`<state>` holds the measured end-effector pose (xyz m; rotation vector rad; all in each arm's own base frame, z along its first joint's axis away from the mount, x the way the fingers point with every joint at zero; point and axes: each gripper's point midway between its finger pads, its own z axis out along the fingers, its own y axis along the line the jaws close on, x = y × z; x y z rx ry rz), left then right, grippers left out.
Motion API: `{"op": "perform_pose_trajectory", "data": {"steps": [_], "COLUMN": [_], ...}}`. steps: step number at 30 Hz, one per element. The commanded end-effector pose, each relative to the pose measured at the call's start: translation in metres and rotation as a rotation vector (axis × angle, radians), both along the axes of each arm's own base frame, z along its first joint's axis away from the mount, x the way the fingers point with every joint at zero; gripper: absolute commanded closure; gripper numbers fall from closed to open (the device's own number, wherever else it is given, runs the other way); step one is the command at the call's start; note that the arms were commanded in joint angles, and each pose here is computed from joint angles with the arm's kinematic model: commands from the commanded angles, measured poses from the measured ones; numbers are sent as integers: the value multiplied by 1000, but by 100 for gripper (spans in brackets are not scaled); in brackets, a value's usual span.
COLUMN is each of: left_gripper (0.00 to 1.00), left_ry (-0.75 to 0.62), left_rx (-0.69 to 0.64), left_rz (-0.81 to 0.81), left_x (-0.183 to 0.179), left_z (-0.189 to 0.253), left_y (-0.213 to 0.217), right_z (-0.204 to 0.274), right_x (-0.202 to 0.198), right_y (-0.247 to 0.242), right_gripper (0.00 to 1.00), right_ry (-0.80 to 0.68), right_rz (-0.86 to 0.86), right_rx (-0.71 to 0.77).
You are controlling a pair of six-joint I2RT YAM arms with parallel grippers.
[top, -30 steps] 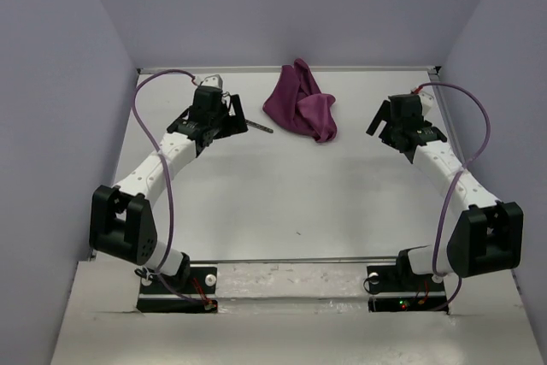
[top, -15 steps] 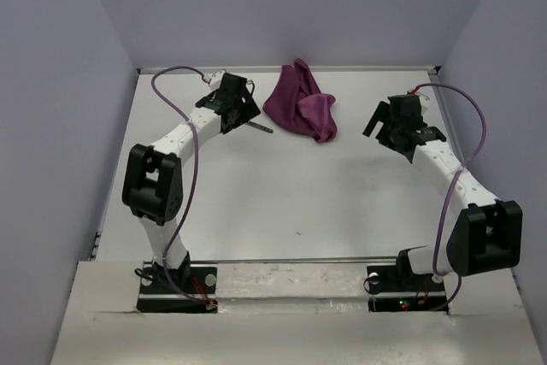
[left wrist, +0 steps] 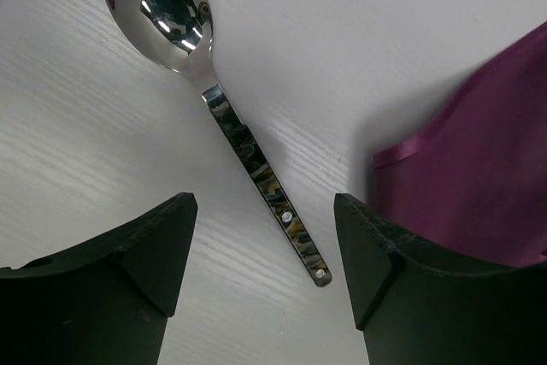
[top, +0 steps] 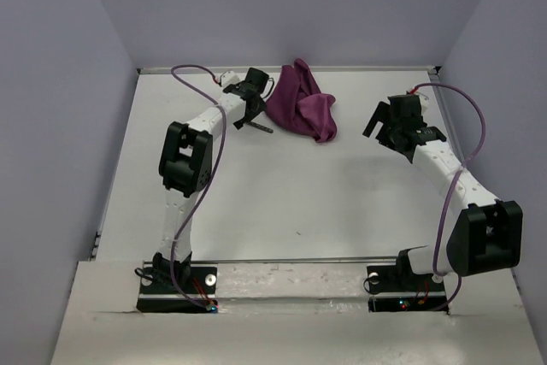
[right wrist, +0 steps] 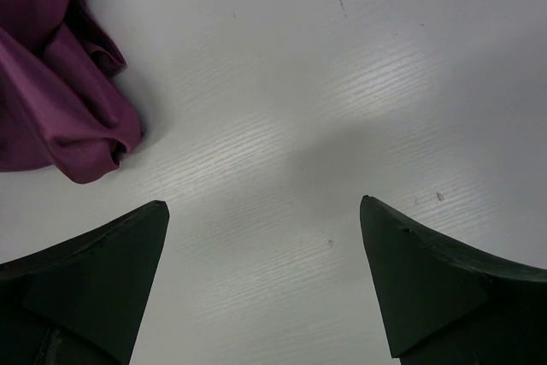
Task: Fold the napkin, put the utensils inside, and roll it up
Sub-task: Move the spoon at the center of the board.
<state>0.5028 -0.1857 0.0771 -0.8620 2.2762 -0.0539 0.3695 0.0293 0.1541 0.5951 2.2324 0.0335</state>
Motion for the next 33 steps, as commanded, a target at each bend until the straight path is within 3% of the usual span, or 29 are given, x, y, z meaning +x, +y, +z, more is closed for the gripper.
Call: {"op": "perform_pose_trajectory", "data": {"steps": [1, 11, 21, 28, 33], "left_gripper": [23, 31, 87, 100, 100], "left_ry": [-18, 8, 35, 49, 118], "left_rx": [53, 43, 68, 138, 189], "left_rz": [91, 80, 119, 116, 33], "left_x": [8, 17, 9, -5, -19], "left_z": [1, -25, -32, -23, -31], "left_y": [6, -8, 17, 77, 122], "right_z": [21, 16, 9, 5, 4], "right_x": [6, -1, -1, 2, 6], "right_y": [6, 8, 9, 10, 12], "right_gripper": [0, 0, 0, 0, 0], "right_ry": [-54, -40, -17, -5, -12], "right_rz": [25, 29, 22, 26, 36], "right_rx": [20, 37, 40, 41, 47]}}
